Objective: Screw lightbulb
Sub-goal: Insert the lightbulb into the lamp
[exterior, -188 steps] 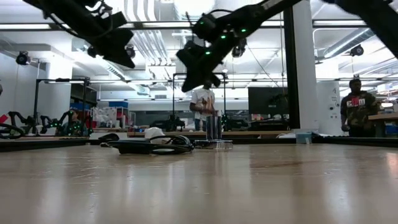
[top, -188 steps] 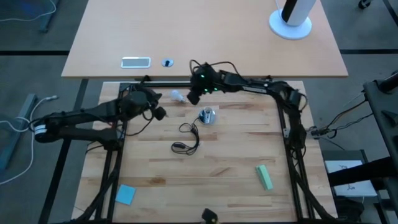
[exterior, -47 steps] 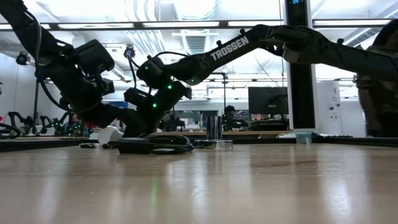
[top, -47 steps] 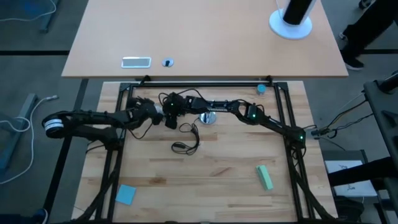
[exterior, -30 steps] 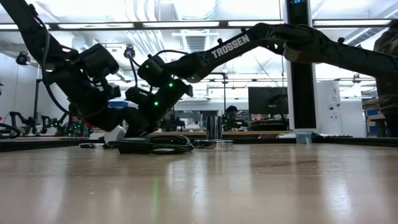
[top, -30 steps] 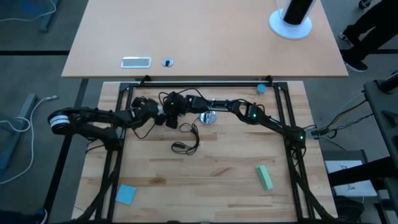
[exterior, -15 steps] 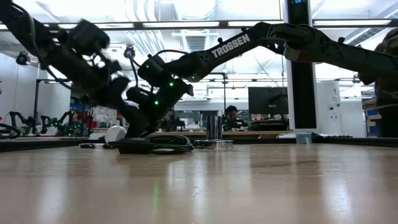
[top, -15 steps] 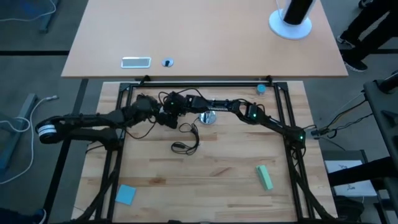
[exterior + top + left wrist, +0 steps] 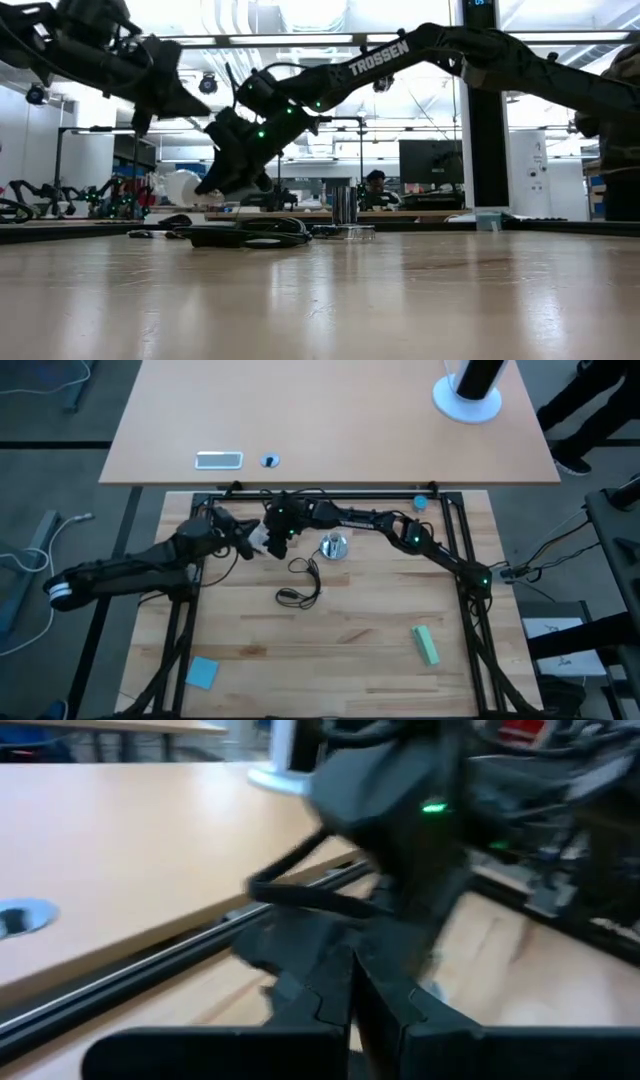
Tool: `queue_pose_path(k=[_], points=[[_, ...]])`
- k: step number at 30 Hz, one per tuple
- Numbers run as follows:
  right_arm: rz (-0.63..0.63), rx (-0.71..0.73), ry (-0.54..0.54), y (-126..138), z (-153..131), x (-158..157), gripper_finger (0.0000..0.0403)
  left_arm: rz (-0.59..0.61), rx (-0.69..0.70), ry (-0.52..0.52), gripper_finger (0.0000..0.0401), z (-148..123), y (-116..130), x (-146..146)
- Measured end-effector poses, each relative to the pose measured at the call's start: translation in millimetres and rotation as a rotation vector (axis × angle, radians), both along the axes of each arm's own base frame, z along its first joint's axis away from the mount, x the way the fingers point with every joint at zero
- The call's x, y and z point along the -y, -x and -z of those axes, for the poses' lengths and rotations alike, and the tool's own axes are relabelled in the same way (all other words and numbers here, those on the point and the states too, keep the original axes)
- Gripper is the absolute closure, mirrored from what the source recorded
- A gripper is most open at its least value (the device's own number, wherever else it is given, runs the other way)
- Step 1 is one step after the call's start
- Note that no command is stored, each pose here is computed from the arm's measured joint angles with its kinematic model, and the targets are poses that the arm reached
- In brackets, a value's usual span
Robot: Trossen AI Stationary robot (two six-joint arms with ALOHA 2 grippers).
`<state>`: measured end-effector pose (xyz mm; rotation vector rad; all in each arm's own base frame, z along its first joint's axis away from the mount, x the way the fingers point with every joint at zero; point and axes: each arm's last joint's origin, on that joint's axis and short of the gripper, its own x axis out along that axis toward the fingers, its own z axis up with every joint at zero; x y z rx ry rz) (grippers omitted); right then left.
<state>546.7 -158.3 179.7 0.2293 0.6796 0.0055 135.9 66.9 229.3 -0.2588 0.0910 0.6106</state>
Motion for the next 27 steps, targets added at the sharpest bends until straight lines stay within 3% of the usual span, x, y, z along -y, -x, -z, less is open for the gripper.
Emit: queue_pose_path(k=[10,17,22,27], points=[[-0.049,0.044,0.056,6,-35,-6,0.0273,0.113,0.104,-0.014,0.0399,-10,-5,14],[-0.059,0.148,0.151,30,-102,3,0.0273,0.264,0.290,-0.076,0.0399,-29,-7,26],[-0.077,0.195,0.242,66,-165,3,0.0273,0.300,0.360,-0.101,0.0399,-37,-6,31],[-0.006,0.182,0.309,101,-200,18,0.0273,0.453,0.502,-0.170,0.0395,-52,-2,39]])
